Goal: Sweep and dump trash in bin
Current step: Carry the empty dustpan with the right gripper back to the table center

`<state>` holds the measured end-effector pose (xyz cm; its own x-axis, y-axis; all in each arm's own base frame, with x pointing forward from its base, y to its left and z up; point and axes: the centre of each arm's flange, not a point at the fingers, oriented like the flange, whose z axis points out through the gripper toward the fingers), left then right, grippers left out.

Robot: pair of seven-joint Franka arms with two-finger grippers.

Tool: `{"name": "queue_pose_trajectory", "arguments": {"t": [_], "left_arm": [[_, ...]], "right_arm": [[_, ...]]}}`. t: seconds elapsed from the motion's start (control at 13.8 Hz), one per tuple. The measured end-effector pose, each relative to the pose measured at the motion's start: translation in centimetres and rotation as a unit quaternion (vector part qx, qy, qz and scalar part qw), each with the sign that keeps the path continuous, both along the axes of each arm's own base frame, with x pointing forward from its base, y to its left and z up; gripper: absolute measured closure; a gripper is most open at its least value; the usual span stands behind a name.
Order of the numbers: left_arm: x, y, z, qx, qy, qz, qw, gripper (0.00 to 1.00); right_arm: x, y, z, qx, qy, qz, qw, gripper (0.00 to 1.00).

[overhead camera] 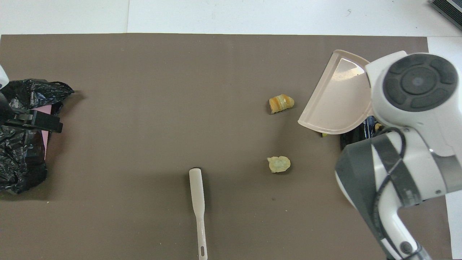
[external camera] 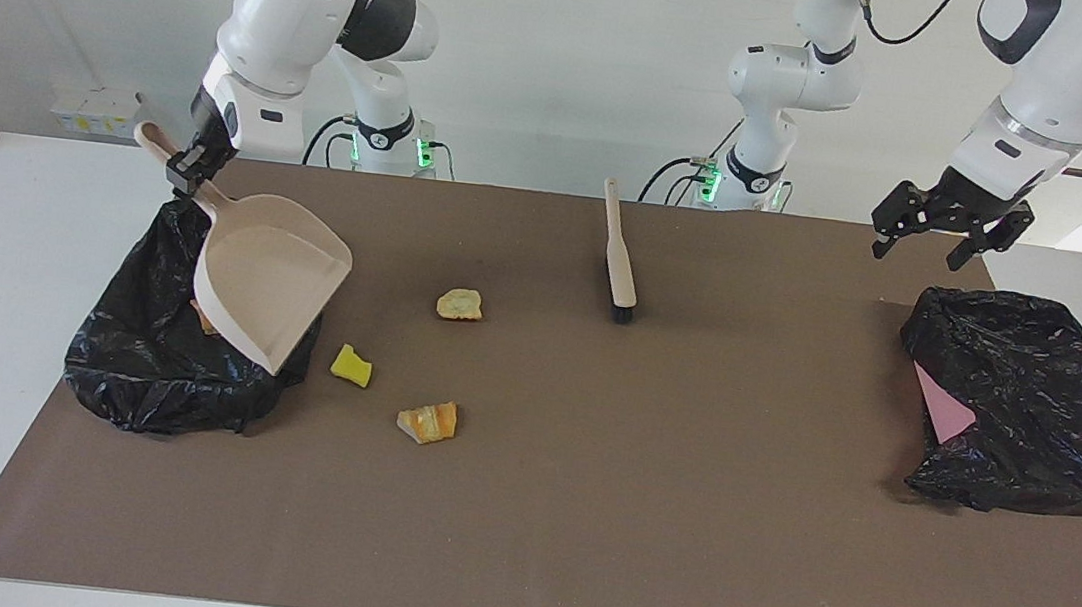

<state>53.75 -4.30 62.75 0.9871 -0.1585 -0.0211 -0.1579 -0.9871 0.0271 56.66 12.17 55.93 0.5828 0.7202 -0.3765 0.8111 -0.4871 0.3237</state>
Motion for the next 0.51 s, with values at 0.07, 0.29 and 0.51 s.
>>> {"name": "queue_pose_trajectory", "arguments": {"t": [0.07,0.29,0.51], "left_arm": [[-0.2,0.0,0.0,0.000,0.001,-0.001,1.000,0.00],[-0.3,0.1,0.0,0.000,0.001,-0.002,1.000,0.00],[-0.4,0.1,-0.1,0.000,0.002,-0.002,1.000,0.00]], "right_arm": [[0.7,2.6,-0.9,0.015,-0.010,-0.035,0.999,0.68],[2.2,9.0,-4.0,0.068,-0.043,-0.145,0.986,0.68],[3.2,14.1,-5.8,0.117,-0.073,-0.250,0.958,0.68]]}}
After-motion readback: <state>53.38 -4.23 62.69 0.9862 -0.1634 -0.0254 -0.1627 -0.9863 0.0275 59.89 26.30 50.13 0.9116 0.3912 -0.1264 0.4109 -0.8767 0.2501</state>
